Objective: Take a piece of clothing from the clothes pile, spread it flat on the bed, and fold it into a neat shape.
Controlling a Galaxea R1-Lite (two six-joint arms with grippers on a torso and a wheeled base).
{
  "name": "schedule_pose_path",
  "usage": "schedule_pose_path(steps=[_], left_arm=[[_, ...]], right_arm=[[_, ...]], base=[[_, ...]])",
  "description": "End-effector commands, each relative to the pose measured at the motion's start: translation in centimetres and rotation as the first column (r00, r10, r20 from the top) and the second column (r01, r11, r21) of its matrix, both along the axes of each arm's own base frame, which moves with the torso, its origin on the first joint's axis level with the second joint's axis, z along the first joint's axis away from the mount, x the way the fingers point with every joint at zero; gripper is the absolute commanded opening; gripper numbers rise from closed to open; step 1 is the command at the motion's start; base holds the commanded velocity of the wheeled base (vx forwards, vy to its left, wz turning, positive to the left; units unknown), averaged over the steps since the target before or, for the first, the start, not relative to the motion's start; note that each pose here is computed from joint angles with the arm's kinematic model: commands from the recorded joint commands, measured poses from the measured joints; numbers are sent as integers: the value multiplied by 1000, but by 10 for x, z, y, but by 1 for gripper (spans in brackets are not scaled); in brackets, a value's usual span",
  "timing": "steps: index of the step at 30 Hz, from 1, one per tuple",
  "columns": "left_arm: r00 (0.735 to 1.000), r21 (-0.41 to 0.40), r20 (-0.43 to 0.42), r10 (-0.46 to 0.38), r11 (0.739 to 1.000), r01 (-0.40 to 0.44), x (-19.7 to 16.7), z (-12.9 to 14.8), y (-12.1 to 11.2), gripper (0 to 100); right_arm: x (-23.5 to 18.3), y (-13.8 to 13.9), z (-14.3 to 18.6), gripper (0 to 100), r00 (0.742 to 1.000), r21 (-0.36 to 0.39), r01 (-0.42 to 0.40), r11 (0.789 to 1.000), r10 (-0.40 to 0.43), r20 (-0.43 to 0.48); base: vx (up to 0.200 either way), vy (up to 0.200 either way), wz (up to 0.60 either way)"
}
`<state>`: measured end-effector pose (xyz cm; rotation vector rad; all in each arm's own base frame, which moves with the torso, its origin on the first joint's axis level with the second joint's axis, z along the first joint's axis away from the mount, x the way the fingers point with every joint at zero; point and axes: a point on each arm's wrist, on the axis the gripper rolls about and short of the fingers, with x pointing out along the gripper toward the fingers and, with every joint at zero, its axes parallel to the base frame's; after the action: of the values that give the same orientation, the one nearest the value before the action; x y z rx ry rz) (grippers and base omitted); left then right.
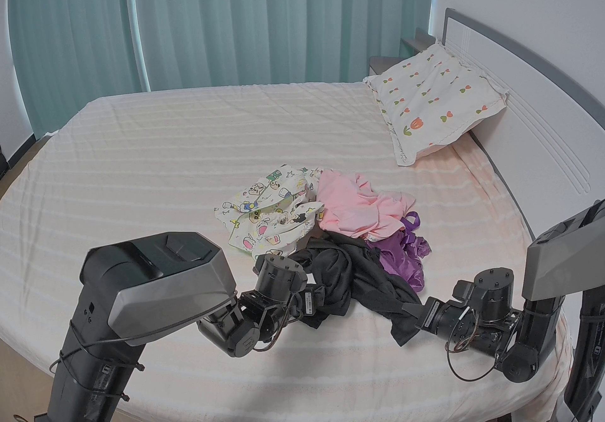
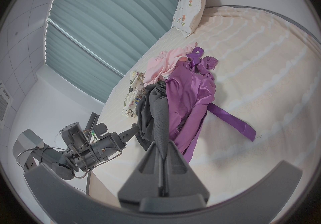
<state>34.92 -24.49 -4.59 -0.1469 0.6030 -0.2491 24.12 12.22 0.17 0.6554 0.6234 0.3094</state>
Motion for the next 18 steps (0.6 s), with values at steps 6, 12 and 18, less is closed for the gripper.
schedule_pose_path(steps=[6, 12, 18], left_arm=[[998, -63, -11, -70, 996, 69, 10, -6, -5, 0], [999, -183, 27, -29, 983, 33, 7, 2, -7, 0], [999, -265, 50, -8, 964, 20, -34, 56, 19, 0]], right_arm=[[2, 1, 1, 0, 1000, 8, 0, 1000, 0, 13], [2, 1, 1, 0, 1000, 10, 1, 1000, -1, 12], [0, 1, 0, 0, 1000, 6, -4, 1000, 4, 6]], base=[[0, 0, 0], [0, 0, 0], [0, 0, 0]])
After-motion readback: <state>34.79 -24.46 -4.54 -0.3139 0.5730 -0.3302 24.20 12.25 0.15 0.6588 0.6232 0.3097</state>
